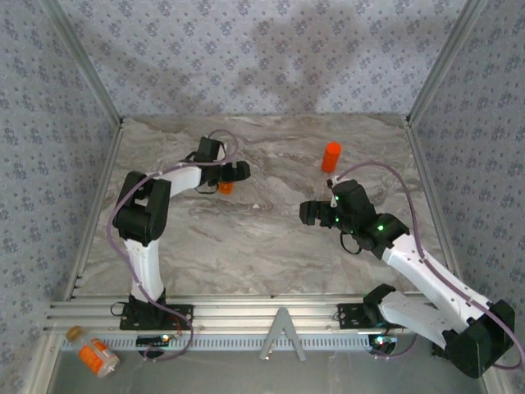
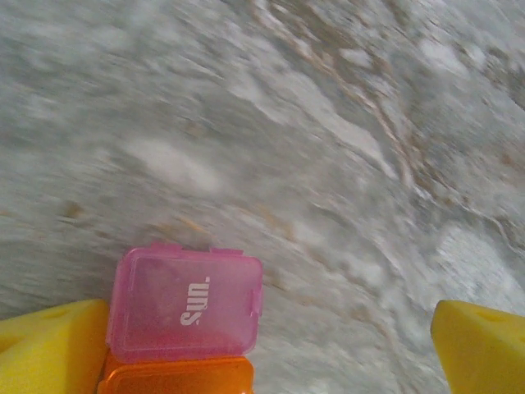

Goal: Sort the pills into containers

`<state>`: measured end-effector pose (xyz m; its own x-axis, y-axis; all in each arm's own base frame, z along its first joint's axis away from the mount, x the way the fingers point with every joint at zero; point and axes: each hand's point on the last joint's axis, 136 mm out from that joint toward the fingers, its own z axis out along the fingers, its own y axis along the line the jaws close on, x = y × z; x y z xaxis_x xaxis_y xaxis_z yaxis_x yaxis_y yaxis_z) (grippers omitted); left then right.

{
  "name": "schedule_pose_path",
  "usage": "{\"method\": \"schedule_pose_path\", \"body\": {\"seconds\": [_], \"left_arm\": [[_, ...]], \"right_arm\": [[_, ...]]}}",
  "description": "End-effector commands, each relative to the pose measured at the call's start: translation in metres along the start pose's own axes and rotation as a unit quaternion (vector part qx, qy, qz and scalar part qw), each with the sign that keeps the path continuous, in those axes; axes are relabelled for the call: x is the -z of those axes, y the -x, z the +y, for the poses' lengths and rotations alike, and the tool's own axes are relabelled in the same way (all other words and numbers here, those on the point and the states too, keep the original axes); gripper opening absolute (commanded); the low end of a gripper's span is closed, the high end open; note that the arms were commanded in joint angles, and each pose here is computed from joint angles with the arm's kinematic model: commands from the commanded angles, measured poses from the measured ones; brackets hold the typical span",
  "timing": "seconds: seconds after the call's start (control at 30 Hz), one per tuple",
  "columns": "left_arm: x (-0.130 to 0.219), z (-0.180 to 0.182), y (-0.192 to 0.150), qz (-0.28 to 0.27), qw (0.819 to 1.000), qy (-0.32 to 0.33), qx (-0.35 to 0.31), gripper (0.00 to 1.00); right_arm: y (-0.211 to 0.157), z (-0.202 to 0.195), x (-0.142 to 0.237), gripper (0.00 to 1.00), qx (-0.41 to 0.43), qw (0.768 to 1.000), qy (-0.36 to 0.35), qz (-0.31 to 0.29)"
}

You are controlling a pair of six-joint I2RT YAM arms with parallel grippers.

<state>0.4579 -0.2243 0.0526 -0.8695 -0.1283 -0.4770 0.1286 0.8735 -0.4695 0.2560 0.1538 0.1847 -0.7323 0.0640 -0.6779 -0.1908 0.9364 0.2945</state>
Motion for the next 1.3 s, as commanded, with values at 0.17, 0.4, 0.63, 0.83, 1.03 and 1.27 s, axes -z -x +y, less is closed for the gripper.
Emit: {"method": "schedule_pose_path", "body": {"seconds": [0.17, 0.4, 0.63, 0.83, 1.03, 1.27], "left_arm": [[0.010, -0.076, -0.007, -0.012, 0.996, -0.083, -0.034, 0.99], [0.006, -0.118, -0.041, 0.015, 0.991, -0.117, -0.062, 1.00], [0.008, -0.139, -0.062, 0.037, 0.986, -0.151, -0.064, 1.00], [0.038, -0.128, -0.026, -0.031, 0.990, -0.128, -0.043, 1.00], [0.087, -0.088, 0.012, -0.110, 0.990, -0.082, 0.012, 1.00], [0.127, -0.007, 0.005, -0.144, 0.984, 0.014, 0.103, 1.00]], "right_arm": [[-0.007, -0.003, -0.011, 1.00, -0.006, 1.000, -0.003, 0.011], [-0.013, -0.005, -0.013, 1.00, -0.008, 1.000, -0.005, 0.021], [-0.016, -0.006, -0.018, 1.00, -0.012, 1.000, -0.005, 0.027], [-0.018, -0.002, -0.028, 1.00, -0.015, 0.999, 0.005, 0.038], [-0.001, 0.013, -0.058, 1.00, 0.002, 0.998, 0.020, 0.055], [0.027, 0.054, -0.120, 0.88, 0.027, 0.993, 0.061, 0.100]]}}
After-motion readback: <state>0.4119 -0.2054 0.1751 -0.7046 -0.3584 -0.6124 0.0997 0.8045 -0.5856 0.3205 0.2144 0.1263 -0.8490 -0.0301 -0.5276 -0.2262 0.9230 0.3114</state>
